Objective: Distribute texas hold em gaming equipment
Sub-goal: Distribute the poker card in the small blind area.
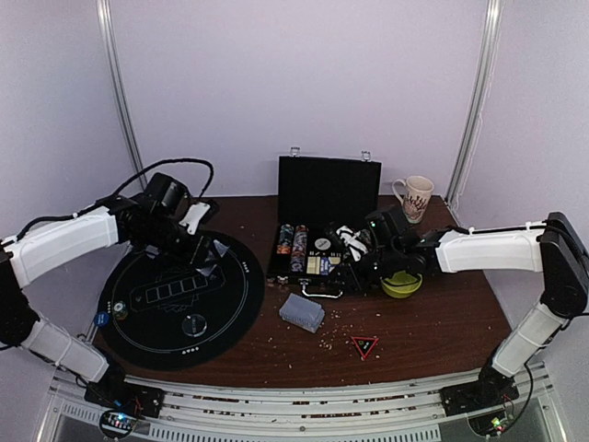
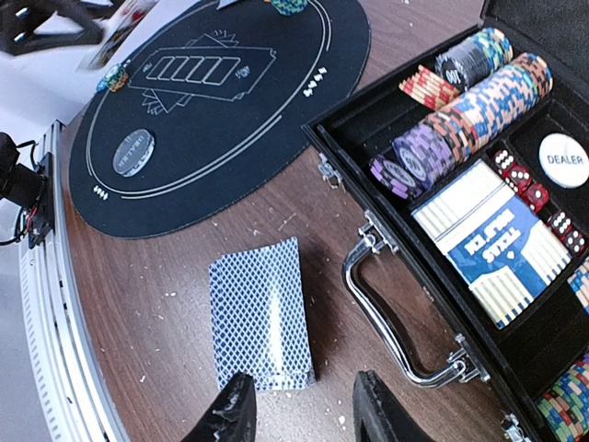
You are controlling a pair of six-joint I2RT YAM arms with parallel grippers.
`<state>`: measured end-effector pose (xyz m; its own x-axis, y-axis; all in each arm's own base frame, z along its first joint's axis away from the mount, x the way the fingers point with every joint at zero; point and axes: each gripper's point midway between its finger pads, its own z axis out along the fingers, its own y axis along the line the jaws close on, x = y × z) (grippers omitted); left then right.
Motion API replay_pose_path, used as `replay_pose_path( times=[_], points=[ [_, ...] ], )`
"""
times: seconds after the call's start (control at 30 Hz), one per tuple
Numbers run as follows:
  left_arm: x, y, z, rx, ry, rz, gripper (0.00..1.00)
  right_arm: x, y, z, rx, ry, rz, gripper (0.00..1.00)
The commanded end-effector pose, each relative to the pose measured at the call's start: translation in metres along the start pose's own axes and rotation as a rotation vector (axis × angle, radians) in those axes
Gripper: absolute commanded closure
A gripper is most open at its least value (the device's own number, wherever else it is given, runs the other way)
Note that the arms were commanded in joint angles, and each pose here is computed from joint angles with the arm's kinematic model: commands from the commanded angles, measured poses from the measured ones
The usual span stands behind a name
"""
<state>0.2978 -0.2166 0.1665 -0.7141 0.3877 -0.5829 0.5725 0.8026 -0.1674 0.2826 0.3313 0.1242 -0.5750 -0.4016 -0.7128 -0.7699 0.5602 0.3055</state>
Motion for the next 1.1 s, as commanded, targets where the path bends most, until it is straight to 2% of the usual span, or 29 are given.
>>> replay_pose_path(
  times=[0.0,0.2,0.3,0.4,0.5,0.67,0.87,1.07],
  points=[
    [0.027,0.089,-0.028,-0.198,0.01,-0.326,0.52,-0.021,0.007,-0.013,-0.02,-0.078,-0.057,0.61],
    [0.041,0.196,-0.073,-0.43,-0.038,-0.501,0.53,-0.017,0.01,-0.014,-0.037,-0.073,-0.092,0.61],
    [0.061,0.247,-0.083,-0.524,-0.032,-0.585,0.54,-0.014,0.011,-0.014,-0.058,-0.071,-0.1,0.6],
    [0.09,0.287,-0.082,-0.59,0.012,-0.642,0.54,-0.011,0.01,-0.013,-0.065,-0.058,-0.104,0.6],
    [0.121,0.315,-0.078,-0.656,0.108,-0.672,0.55,-0.01,0.008,-0.014,-0.06,-0.049,-0.107,0.61],
    [0.152,0.323,-0.074,-0.678,0.186,-0.718,0.55,-0.008,0.005,-0.016,-0.046,-0.048,-0.11,0.6],
    [0.18,0.319,-0.063,-0.684,0.275,-0.708,0.55,-0.011,0.001,-0.016,-0.043,-0.056,-0.11,0.6],
    [0.187,0.317,-0.052,-0.648,0.286,-0.696,0.54,-0.009,-0.001,-0.017,-0.043,-0.056,-0.103,0.59]
  ],
)
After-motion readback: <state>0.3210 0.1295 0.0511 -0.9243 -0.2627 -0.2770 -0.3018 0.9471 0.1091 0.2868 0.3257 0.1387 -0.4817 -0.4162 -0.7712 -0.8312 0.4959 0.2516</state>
